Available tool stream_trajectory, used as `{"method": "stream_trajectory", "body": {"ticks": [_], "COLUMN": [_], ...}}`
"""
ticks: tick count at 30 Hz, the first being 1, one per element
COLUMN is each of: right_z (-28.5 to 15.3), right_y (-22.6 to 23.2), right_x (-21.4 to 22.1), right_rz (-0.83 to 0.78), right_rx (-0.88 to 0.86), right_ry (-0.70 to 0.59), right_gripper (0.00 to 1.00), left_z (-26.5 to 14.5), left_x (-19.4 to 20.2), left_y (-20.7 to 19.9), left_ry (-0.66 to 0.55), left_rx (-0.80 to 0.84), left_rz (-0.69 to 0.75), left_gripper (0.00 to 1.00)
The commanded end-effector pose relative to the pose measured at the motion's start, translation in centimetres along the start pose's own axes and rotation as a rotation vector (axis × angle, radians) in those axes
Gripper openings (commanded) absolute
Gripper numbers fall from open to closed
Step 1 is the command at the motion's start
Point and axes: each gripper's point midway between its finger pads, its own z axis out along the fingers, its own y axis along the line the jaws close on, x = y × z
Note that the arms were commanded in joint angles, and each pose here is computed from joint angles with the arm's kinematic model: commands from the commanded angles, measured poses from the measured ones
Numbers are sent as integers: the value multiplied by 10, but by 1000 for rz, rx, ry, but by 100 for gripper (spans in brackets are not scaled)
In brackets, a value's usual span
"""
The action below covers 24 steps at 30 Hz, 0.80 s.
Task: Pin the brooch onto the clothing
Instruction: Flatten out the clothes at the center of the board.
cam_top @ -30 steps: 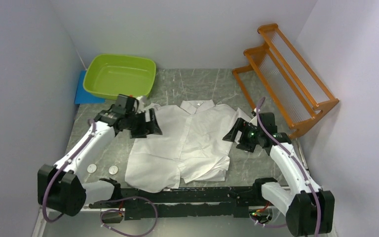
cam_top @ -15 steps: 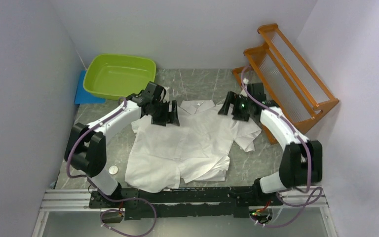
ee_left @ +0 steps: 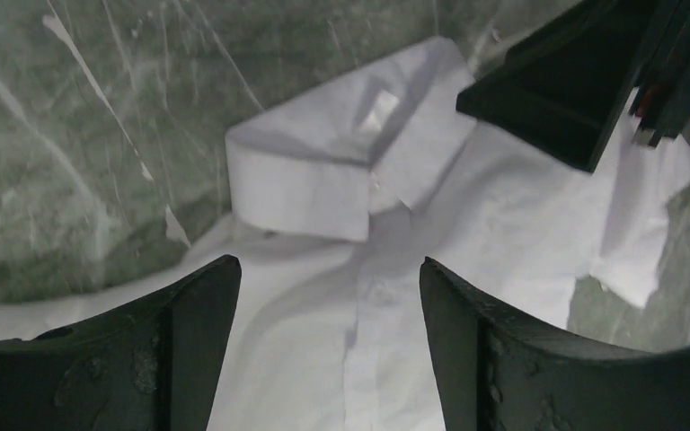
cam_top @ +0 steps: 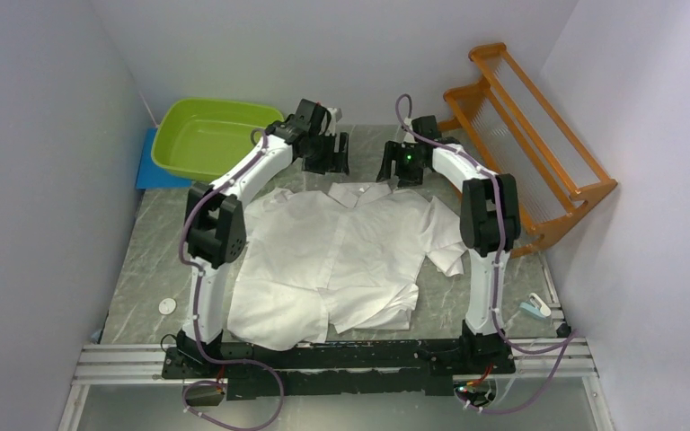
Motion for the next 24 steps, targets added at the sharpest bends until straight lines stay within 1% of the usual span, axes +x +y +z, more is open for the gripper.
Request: {"method": "stream_trajectory", "body": {"ticks": [1, 4, 8, 11, 13, 17, 20, 22, 24], "right_z": [13, 24, 34, 37, 37, 36, 35, 33, 30], "right_y": [2, -1, 0, 4, 8, 18, 26, 32, 36], "right_x": [-1, 6, 22, 30, 32, 30, 23, 17, 11], "right_rz": [-24, -12, 11, 29, 42, 59, 62, 59, 53], "right_rx": [-21, -32, -69, -98, -123, -166, -196, -214, -227], "right_ry": [50, 85, 119, 130, 130, 122, 107, 95, 82], "right_gripper": [74, 73, 67, 60, 53, 42, 32, 24, 14], "left_z": [22, 41, 64, 77, 81, 83, 84, 84, 82], "left_x": [-9, -7, 5, 17, 25, 28, 24, 20, 16], "left_y": [17, 25, 38, 45, 46, 34, 27, 26, 28], "left_ry": [41, 64, 98, 130, 148, 141, 125, 115, 104], "left_rx": [-28, -13, -8, 1, 19, 97, 141, 142, 131], "left_rz": [-3, -34, -63, -90, -108, -128, -132, -131, -126], "left_gripper": [77, 78, 78, 74, 71, 66, 58, 50, 35]}}
